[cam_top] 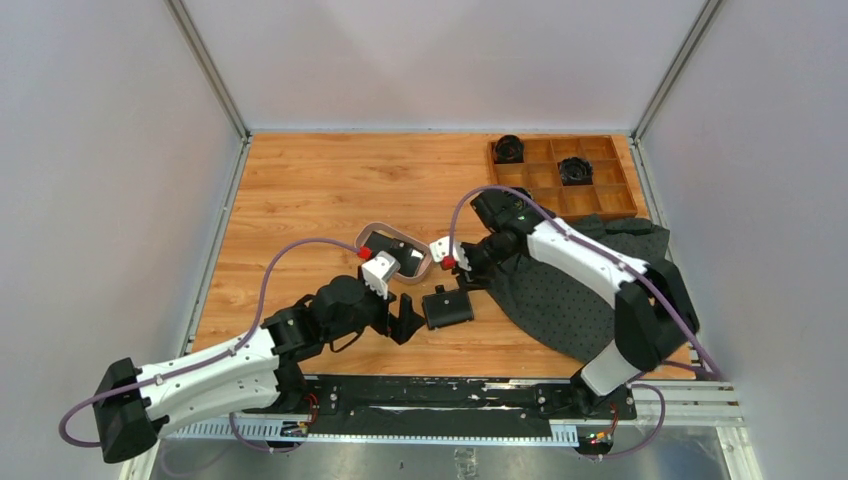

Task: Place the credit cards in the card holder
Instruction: Close the card holder at the center of the board.

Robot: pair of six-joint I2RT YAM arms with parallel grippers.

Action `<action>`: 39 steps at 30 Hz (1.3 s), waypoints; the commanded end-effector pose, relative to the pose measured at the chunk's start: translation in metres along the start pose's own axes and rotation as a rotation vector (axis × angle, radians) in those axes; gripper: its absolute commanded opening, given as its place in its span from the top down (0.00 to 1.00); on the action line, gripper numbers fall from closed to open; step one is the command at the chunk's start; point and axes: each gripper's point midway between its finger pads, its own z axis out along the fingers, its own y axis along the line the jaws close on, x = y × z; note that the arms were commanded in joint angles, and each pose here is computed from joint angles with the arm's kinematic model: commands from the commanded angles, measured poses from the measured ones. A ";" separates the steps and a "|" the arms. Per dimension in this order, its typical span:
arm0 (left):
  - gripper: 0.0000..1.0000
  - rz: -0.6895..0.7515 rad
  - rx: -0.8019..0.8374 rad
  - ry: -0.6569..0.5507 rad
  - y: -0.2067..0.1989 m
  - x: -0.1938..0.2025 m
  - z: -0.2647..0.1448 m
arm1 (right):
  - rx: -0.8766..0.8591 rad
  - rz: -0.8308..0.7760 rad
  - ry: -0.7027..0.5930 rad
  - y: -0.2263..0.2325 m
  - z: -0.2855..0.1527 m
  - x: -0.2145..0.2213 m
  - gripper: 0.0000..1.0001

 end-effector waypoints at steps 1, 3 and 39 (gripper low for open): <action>0.00 0.114 0.065 -0.022 -0.017 -0.035 0.007 | -0.026 0.183 -0.115 0.039 -0.018 -0.018 0.50; 0.00 0.141 0.065 0.028 -0.017 -0.034 0.014 | -0.053 0.251 -0.141 0.053 -0.019 -0.017 0.50; 0.31 0.091 0.050 0.414 0.031 -0.014 0.104 | -0.047 0.661 -0.093 0.025 -0.021 0.032 0.61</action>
